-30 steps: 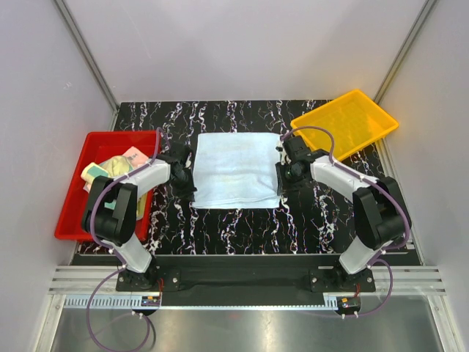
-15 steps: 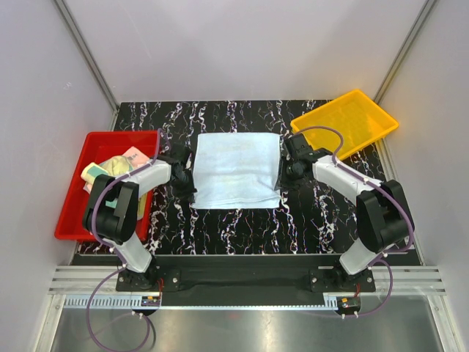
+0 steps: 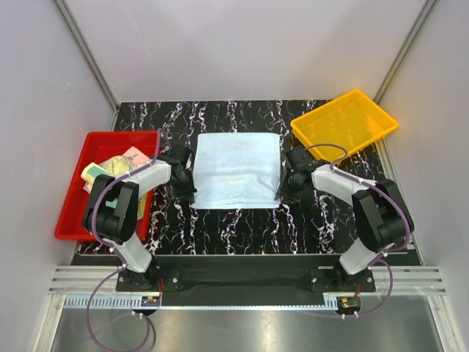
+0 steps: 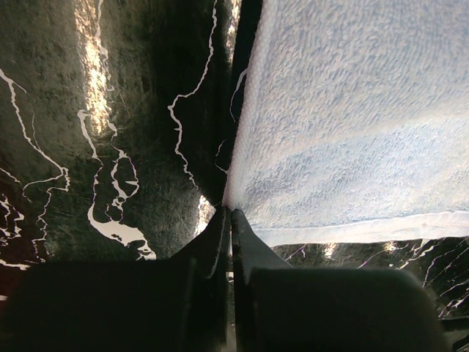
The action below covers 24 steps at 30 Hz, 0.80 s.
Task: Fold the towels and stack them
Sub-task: Fold the towel
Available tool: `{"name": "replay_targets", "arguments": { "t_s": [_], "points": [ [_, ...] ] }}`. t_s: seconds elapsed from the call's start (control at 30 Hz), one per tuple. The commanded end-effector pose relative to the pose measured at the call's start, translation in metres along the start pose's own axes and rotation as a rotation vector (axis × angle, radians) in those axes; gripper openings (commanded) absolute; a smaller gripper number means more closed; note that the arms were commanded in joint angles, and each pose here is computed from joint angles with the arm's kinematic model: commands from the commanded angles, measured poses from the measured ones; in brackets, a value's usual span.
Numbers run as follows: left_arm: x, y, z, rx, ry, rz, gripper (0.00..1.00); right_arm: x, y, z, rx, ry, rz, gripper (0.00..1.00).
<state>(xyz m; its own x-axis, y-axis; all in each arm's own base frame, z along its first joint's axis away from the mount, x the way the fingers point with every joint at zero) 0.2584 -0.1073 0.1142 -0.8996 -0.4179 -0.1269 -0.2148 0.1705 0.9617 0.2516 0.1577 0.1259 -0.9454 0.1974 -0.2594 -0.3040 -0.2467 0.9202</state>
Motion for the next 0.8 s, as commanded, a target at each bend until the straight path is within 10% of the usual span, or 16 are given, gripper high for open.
{"name": "replay_targets", "arguments": {
  "t_s": [0.0,0.37,0.57,0.77],
  "points": [
    [-0.001,-0.001,0.003,-0.006,-0.012,-0.016,0.00,-0.003,-0.004,0.006,-0.033,-0.050,-0.034,0.36],
    [0.000,-0.002,0.004,-0.015,-0.008,-0.012,0.00,0.005,-0.008,-0.001,-0.027,-0.043,-0.038,0.34],
    [-0.002,0.005,0.004,-0.032,-0.010,-0.030,0.00,0.003,-0.006,-0.003,-0.020,-0.010,-0.059,0.06],
    [-0.004,0.017,0.002,-0.039,-0.015,-0.047,0.00,-0.002,0.005,0.005,-0.068,0.037,-0.062,0.03]
  ]
}}
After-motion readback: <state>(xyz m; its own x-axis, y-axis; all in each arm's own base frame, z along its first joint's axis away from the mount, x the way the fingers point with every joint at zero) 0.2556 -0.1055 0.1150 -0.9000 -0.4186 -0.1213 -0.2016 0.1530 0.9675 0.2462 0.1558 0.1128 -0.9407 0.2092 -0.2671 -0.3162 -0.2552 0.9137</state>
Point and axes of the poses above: each gripper's point midway between its finger pads, its own y axis back along the fingers, its own z axis along the line the jaws close on, x = y × z, the point moved 10 cm from there along y, back along the fingers, and after that the axes turned 12 degrees about y, right-handed, at the moved point
